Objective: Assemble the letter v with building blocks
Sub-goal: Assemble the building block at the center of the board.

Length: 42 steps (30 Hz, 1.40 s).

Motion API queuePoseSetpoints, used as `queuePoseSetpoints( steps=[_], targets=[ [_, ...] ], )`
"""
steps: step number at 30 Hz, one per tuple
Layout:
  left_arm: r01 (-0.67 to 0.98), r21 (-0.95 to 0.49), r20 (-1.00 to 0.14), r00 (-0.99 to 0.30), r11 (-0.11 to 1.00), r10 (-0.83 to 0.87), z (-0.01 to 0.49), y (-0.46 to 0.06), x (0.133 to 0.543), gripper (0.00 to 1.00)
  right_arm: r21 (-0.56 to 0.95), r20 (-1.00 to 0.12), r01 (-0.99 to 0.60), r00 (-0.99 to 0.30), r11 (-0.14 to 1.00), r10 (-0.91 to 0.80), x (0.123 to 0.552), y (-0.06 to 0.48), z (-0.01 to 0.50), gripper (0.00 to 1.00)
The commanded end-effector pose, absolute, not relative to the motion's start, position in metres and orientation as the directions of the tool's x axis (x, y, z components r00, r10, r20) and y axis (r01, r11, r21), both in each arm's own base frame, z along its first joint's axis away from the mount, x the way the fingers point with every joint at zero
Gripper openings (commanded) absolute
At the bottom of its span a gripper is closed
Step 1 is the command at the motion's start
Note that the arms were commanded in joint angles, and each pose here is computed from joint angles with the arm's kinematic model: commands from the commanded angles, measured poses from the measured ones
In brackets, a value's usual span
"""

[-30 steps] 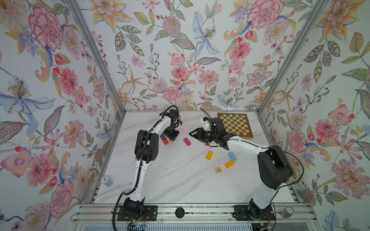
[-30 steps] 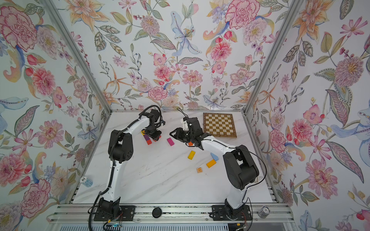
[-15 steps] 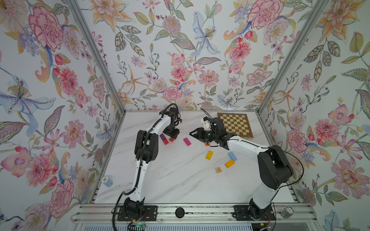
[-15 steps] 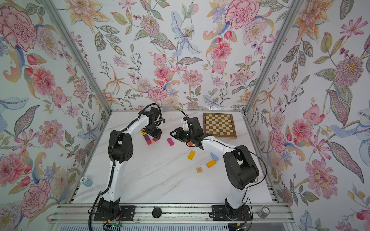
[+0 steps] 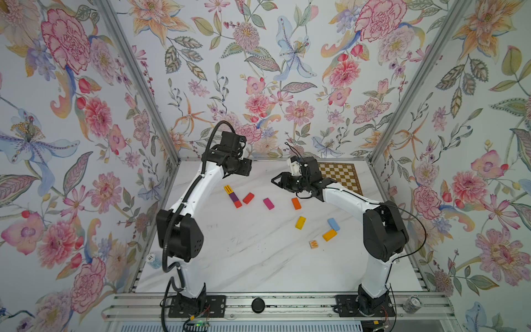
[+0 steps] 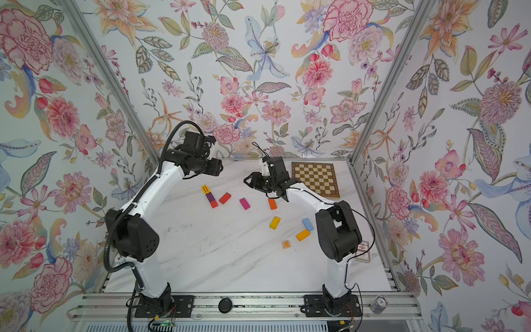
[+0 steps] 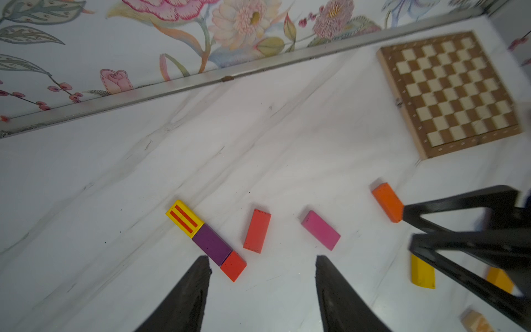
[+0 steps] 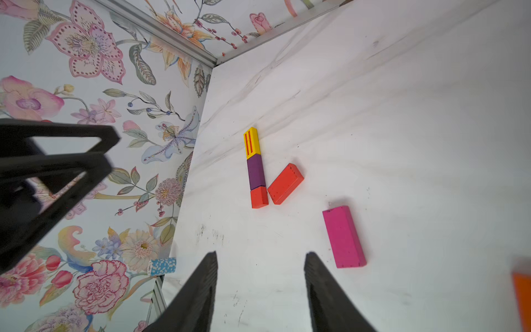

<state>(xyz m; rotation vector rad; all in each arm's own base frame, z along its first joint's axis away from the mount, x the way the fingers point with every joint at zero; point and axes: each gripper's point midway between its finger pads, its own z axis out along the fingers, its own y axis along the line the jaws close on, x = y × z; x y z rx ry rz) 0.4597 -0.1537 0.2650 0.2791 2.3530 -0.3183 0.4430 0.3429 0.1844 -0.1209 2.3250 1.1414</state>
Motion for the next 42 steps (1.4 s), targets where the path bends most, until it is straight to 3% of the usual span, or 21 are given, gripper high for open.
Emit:
queuePoseSetpoints(
  steps=[1,9,18,42],
  targets=[
    [0.221,-0.404,-0.729,-0.664,0.888,-0.166,0.283,-0.152,0.448,0.6,0.634,-0.481,-0.313,-0.876,0.707,0.044,0.444,0.349,0.145,0.52],
    [0.053,-0.482,-0.683,-0.648,0.875,-0.337,0.253,-0.117,0.381,0.59,0.62,-0.447,-0.353,-0.893,0.7,-0.054,0.468,0.393,0.105,0.53],
    [-0.033,-0.527,-0.664,-0.608,0.849,-0.436,0.235,-0.098,0.343,0.55,0.649,-0.42,-0.356,-0.905,0.673,-0.074,0.492,0.437,0.067,0.53],
    [-0.083,-0.517,-0.64,-0.623,0.852,-0.449,0.219,-0.091,0.331,0.54,0.683,-0.389,-0.34,-0.918,0.647,-0.072,0.487,0.463,0.041,0.55]
  ],
)
